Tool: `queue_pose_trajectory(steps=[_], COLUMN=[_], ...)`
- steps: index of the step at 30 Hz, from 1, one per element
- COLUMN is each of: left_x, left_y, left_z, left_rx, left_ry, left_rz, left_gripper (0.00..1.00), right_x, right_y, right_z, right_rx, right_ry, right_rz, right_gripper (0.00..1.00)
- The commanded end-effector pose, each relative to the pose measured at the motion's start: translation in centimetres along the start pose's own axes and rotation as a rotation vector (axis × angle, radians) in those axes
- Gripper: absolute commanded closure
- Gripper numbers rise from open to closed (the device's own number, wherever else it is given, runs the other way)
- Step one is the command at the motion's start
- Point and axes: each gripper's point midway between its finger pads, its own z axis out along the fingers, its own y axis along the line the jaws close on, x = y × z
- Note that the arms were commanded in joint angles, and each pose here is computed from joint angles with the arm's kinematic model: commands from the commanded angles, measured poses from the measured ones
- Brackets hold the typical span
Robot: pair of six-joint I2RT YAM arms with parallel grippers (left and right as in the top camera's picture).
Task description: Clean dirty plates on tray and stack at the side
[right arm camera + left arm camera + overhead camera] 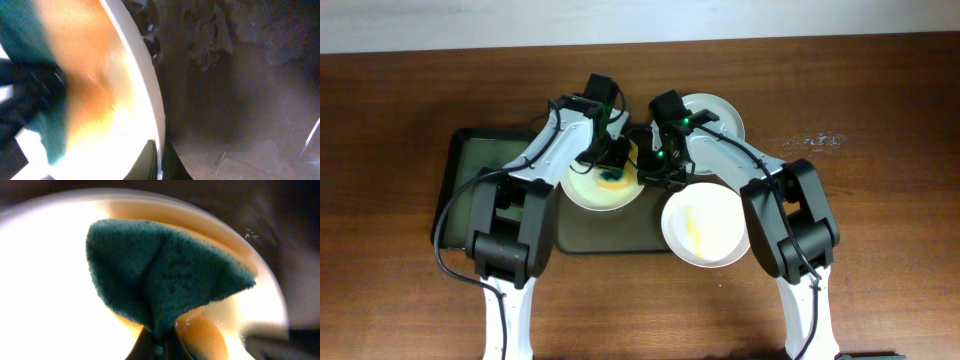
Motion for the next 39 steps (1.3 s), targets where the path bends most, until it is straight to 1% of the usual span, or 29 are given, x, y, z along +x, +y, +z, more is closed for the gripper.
queue_pose_trajectory(steps=[1, 7, 12, 14, 15, 16, 18, 21, 23, 26, 30, 33, 36, 39], left_x=[-1.8, -3.3, -2.1, -1.2, -0.8, -0.5, -0.3, -0.3, -0.5, -1.3, -2.1, -2.4, -2.7, -2.8], left_y=[9.3, 8.7, 8.4, 8.1, 7.7, 7.1, 6.8, 7.9, 8.8, 10.2, 9.7, 9.7, 9.6, 9.5], left_z=[-1.9, -6.0, -9.1, -9.6, -9.5, -9.3, -9.1, -9.2, -9.3, -9.4, -9.4, -9.3, -9.4, -9.3], left_rx=[-0.455, -0.454, -0.459, -0.419, -0.369, -0.285, -0.189, -0.130, -0.133, -0.134, -0.087, -0.085, -0.082, -0.073], left_ry=[-0.109, -0.111, -0.032, 0.014, 0.041, 0.069, 0.084, 0.081, 0.069, 0.025, -0.007, -0.019, -0.029, -0.036], left_rz=[-0.209, -0.209, -0.201, -0.205, -0.183, -0.140, -0.122, -0.136, -0.154, -0.181, -0.182, -0.181, -0.180, -0.201], left_gripper=[1.00, 1.00, 1.00, 1.00, 1.00, 1.00, 1.00, 1.00, 1.00, 1.00, 1.00, 1.00, 1.00, 1.00], right_x=[2.8, 2.8, 2.8, 2.9, 2.9, 2.9, 2.9, 2.5, 2.2, 1.7, 1.2, 1.3, 1.2, 0.7], right_y=[-2.8, -2.9, -3.2, -3.2, -3.2, -3.2, -2.9, -1.7, -1.3, -1.7, -0.8, 0.5, 1.1, 2.7], right_z=[2.8, 2.8, 2.8, 2.8, 2.8, 2.8, 2.5, 0.9, -0.7, -4.0, -8.3, -11.8, -14.8, -17.9], right_rx=[0.102, 0.104, 0.120, 0.120, 0.120, 0.119, 0.114, 0.089, 0.102, 0.201, 0.311, 0.420, 0.544, 0.692], right_ry=[0.091, 0.093, 0.091, 0.092, 0.092, 0.092, 0.092, 0.061, 0.029, -0.053, -0.188, -0.320, -0.454, -0.619], right_rz=[0.000, 0.001, 0.002, 0.002, 0.002, 0.002, 0.001, -0.026, -0.053, -0.069, -0.126, -0.191, -0.207, -0.266], right_gripper=[0.96, 0.96, 0.96, 0.96, 0.96, 0.96, 0.96, 0.96, 0.96, 0.96, 0.96, 0.96, 0.96, 0.96])
